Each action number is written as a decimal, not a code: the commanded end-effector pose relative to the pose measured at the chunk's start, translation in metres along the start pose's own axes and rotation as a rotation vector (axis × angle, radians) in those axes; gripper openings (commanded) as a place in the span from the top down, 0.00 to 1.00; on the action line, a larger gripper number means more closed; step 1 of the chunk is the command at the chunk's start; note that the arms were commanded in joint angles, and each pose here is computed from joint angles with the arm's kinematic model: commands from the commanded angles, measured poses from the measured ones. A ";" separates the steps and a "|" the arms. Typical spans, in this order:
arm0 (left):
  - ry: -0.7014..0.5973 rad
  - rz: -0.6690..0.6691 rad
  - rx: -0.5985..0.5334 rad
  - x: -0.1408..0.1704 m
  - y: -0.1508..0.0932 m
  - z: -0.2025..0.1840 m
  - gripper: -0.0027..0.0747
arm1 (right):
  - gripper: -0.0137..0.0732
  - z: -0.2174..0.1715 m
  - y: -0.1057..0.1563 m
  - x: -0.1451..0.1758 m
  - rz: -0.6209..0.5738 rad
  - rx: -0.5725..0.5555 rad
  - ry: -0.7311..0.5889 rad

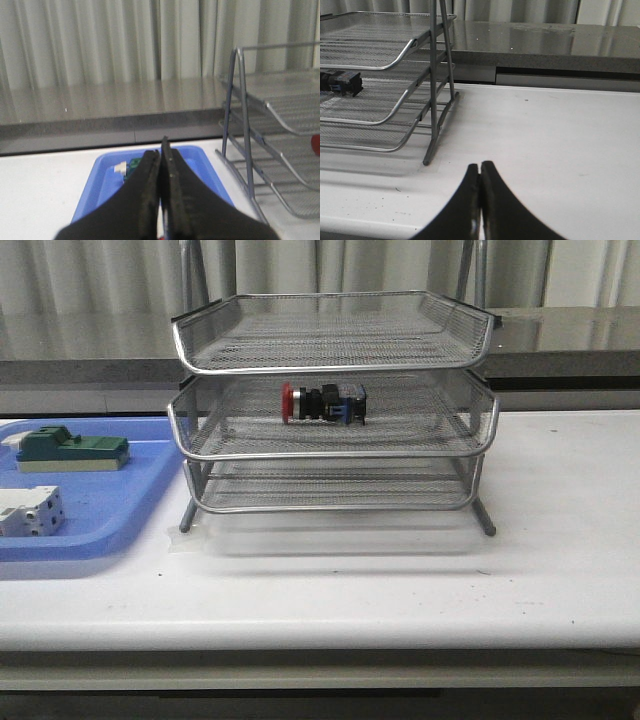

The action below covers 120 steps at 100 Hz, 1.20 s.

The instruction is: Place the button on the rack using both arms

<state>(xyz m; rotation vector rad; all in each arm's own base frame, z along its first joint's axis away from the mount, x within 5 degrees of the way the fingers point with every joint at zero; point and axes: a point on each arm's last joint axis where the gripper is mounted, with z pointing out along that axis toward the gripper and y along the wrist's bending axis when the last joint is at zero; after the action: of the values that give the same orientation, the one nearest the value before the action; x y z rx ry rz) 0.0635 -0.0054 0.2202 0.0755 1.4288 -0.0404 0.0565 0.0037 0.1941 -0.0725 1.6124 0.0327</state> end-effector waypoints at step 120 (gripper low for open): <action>0.028 -0.078 -0.059 0.016 0.003 -0.011 0.99 | 0.91 -0.003 -0.001 -0.014 -0.008 0.008 -0.114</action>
<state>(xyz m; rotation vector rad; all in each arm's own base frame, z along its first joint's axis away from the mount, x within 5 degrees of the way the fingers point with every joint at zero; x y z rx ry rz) 0.0560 -0.0006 0.2090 -0.0178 1.5194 -0.0408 0.0565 0.0037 0.1941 -0.0725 1.6124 0.0327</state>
